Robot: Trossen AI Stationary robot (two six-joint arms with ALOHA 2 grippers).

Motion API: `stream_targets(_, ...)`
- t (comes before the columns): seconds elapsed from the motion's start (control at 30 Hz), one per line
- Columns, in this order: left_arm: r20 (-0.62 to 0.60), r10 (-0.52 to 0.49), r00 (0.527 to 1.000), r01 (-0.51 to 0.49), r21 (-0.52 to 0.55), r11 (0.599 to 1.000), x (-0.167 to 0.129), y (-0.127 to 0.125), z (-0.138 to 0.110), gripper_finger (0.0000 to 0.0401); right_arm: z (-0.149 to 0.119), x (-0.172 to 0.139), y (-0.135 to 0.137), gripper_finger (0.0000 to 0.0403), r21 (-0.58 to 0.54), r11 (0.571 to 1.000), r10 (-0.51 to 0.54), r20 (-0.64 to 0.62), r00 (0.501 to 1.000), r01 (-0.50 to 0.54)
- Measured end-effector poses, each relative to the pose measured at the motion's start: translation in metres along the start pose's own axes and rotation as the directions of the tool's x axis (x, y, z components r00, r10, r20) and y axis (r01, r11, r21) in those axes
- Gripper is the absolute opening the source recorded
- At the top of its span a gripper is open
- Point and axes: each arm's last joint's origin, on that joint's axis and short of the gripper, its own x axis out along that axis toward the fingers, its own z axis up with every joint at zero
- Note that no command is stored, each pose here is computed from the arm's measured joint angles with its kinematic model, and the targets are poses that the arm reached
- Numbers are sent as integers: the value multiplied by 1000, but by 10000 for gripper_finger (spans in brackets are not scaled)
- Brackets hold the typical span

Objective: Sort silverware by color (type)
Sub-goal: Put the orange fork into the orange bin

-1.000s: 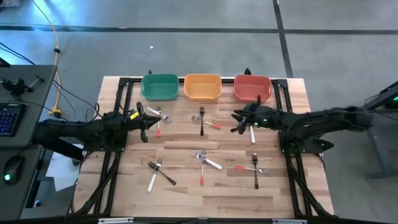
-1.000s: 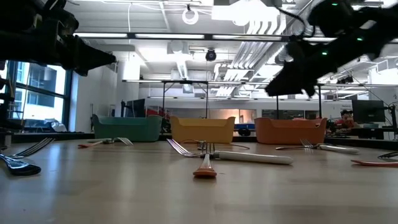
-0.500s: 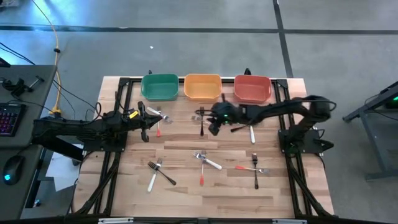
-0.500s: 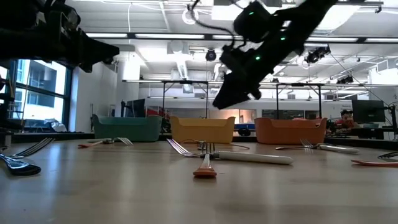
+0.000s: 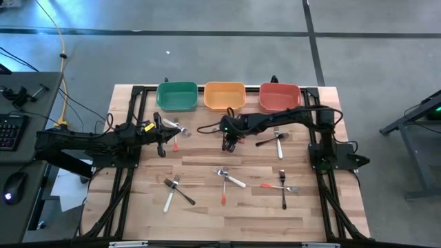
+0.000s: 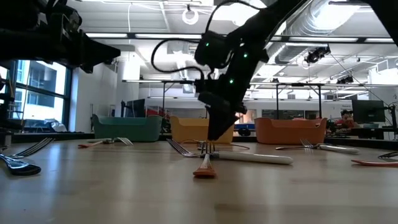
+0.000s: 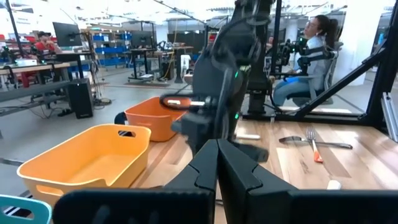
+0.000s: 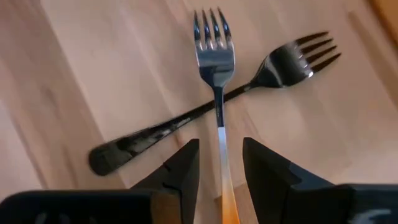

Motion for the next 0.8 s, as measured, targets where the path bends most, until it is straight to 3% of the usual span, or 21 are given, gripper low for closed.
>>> stream_targets(0.3, -1, -1, 1000, 1, -26, 1000, 0, 0, 0, 0, -4, 8, -13, 44, 62, 998, -18, -67, 998, 22)
stream_targets(0.5, 7, -1, 1000, 1, -35, 999, 0, 0, 1, 0, -3, 8, -16, 8, 80, 996, 39, -84, 996, -33)
stream_targets(0.8, 7, -1, 1000, 1, -35, 999, 0, 0, 1, 0, -3, 6, -18, 2, 104, 992, 76, -94, 993, -66)
